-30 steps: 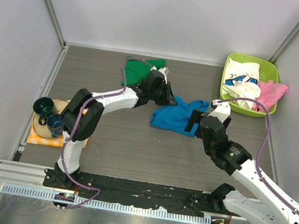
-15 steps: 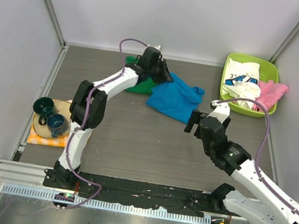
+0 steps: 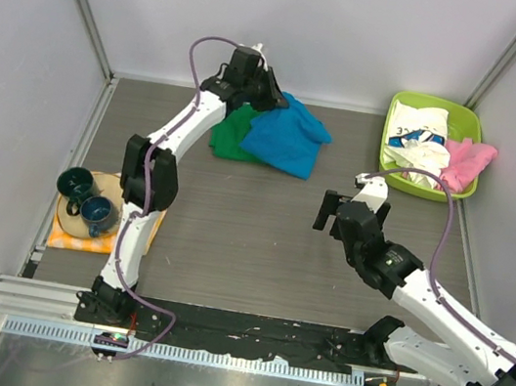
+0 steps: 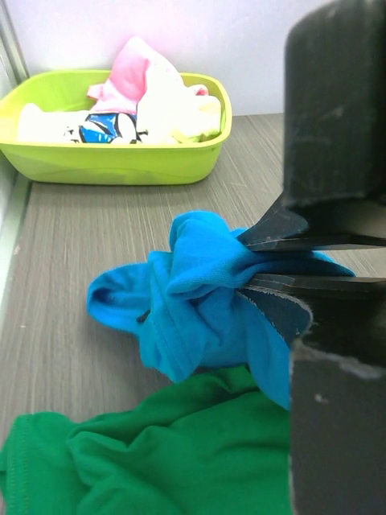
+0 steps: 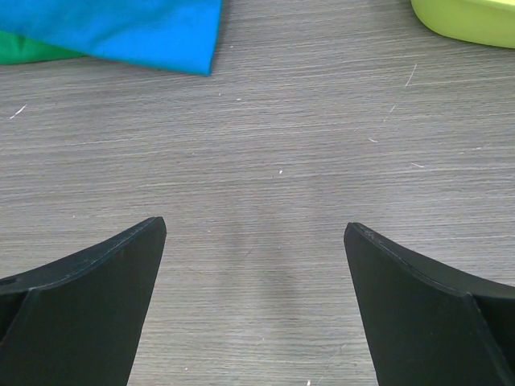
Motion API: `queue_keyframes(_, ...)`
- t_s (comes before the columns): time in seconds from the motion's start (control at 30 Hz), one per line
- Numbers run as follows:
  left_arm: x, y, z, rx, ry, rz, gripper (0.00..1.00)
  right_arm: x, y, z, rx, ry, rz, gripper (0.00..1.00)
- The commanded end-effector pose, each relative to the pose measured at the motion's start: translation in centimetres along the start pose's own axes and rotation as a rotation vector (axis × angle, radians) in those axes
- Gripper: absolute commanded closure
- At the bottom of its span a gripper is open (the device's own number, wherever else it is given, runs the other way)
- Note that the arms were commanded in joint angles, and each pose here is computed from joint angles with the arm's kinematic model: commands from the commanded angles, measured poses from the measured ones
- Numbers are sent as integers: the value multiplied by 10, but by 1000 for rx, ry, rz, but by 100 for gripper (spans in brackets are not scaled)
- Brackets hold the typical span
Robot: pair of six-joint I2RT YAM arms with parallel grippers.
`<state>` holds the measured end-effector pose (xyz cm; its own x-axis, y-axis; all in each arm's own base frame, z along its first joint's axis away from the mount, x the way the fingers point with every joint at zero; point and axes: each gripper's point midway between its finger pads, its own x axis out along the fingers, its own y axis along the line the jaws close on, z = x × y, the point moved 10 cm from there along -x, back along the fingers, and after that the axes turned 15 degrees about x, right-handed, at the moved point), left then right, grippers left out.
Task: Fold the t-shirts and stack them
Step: Neatly place the folded tshirt to the corner
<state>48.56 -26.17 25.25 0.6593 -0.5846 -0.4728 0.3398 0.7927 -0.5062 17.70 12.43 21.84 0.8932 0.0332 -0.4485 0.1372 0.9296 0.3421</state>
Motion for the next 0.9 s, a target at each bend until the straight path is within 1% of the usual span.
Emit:
queue_keyframes(0.0,-21,-4,32,2,-66,-69,93,5,8,3,32,-31,30,1)
queue_keyframes(0.23,-42,2,45,-8,-85,-55,92,9,12,0,36,-19,43,0)
queue_keyframes(0.33,-48,14,52,-22,-93,-45,92,9,13,-1,43,-14,50,1)
queue_keyframes(0.37,-51,24,57,-34,-102,-33,92,9,12,-1,43,-13,51,0)
queue_keyframes(0.57,-62,56,78,-87,-136,-70,91,10,11,-2,38,-14,45,1)
queue_keyframes(0.6,-60,61,78,-98,-123,-79,91,10,11,-2,36,-10,45,0)
queue_keyframes(0.77,-75,81,96,-112,-160,-81,91,12,13,-4,36,-7,45,0)
queue_keyframes(0.87,-81,92,97,-126,-157,-74,91,14,16,-3,36,-4,50,0)
